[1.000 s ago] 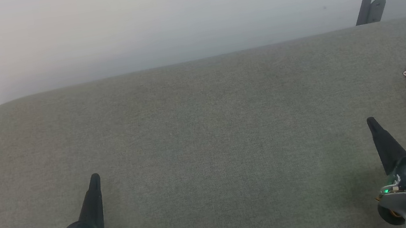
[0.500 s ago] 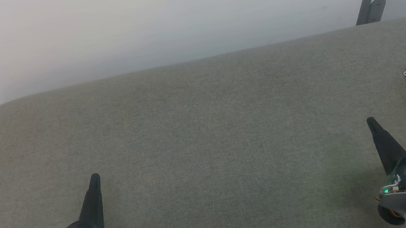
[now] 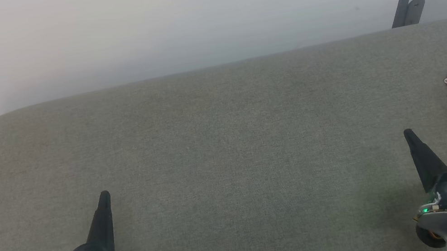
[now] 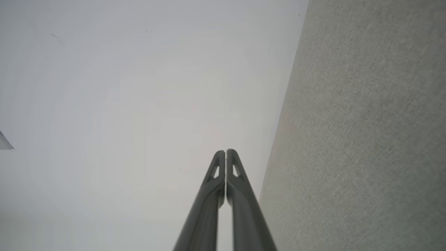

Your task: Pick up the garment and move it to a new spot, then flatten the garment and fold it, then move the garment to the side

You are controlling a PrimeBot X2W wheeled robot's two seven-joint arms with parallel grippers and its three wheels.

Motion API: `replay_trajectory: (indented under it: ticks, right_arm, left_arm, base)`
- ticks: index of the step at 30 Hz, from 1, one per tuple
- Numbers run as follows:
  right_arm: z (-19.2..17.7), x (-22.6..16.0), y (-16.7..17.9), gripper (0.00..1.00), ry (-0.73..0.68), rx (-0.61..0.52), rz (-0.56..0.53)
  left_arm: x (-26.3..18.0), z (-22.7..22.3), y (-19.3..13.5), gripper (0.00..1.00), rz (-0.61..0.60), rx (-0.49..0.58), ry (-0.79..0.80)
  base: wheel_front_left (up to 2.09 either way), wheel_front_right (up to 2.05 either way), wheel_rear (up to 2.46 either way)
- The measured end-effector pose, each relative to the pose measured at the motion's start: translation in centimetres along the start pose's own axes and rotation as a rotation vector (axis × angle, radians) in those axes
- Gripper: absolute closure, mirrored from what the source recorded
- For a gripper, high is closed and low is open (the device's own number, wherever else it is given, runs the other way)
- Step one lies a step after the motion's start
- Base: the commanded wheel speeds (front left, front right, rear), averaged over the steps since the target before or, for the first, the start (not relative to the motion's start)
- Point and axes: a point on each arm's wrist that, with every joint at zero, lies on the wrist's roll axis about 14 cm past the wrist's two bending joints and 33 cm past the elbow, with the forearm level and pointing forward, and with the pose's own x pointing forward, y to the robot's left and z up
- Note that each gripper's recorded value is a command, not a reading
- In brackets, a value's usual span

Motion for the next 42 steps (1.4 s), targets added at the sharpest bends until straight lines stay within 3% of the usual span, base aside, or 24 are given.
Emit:
replay_trajectory:
  ticks: [42]
  right_arm:
    - [0.0,0.0,0.0,1.0,0.0,0.0,0.0]
  left_arm:
    - [0.0,0.0,0.0,1.0,0.0,0.0,0.0]
  base:
    - [0.0,0.0,0.0]
